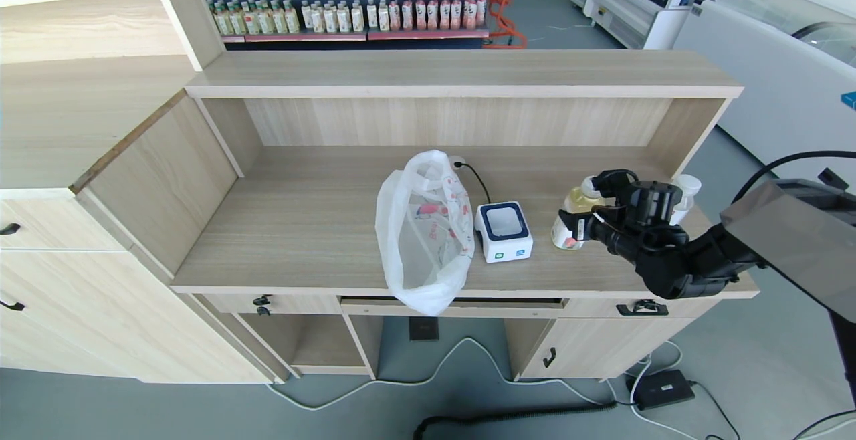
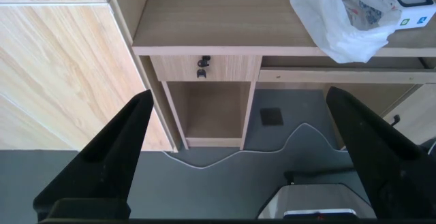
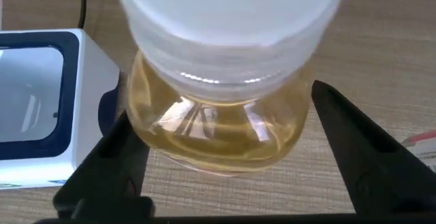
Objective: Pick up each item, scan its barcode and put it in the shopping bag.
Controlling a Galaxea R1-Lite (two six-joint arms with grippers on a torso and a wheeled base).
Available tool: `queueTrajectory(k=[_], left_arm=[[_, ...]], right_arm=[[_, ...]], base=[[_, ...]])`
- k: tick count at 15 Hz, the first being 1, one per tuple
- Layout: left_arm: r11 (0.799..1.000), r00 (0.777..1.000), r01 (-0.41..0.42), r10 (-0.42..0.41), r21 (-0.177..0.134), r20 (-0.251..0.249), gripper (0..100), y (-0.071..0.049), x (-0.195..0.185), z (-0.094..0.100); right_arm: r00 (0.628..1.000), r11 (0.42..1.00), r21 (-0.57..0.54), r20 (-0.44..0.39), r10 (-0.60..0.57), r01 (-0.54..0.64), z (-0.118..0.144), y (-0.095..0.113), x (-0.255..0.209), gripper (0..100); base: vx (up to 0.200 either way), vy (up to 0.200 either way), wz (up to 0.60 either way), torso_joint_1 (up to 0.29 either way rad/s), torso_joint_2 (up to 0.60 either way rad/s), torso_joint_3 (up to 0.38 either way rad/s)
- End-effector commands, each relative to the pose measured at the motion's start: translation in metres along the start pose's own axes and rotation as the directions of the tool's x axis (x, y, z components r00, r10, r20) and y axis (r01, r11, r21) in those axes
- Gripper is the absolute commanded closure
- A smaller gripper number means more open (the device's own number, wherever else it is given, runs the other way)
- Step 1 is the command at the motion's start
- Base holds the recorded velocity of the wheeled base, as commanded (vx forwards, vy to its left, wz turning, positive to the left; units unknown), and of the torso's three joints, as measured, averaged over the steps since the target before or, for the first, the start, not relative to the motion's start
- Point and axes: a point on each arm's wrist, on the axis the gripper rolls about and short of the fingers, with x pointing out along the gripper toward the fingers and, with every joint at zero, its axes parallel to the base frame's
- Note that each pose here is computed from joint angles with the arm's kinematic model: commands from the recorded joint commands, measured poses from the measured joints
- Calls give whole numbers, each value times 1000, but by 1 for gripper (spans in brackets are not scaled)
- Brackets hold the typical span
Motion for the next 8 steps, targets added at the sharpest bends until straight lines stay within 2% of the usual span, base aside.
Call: queueTrajectory(k=[1, 8], left_arm=[[1000, 1000, 0, 0, 0, 0, 0, 0, 0, 0], [1000, 1000, 0, 0, 0, 0, 0, 0, 0, 0]], right_arm=[[1000, 1000, -7, 2, -7, 7, 0, -2, 1, 100], [1000, 999, -29, -6, -16, 15, -4, -6, 1, 100]], base=[[0, 0, 0, 0, 0, 0], [0, 0, 0, 0, 0, 0]])
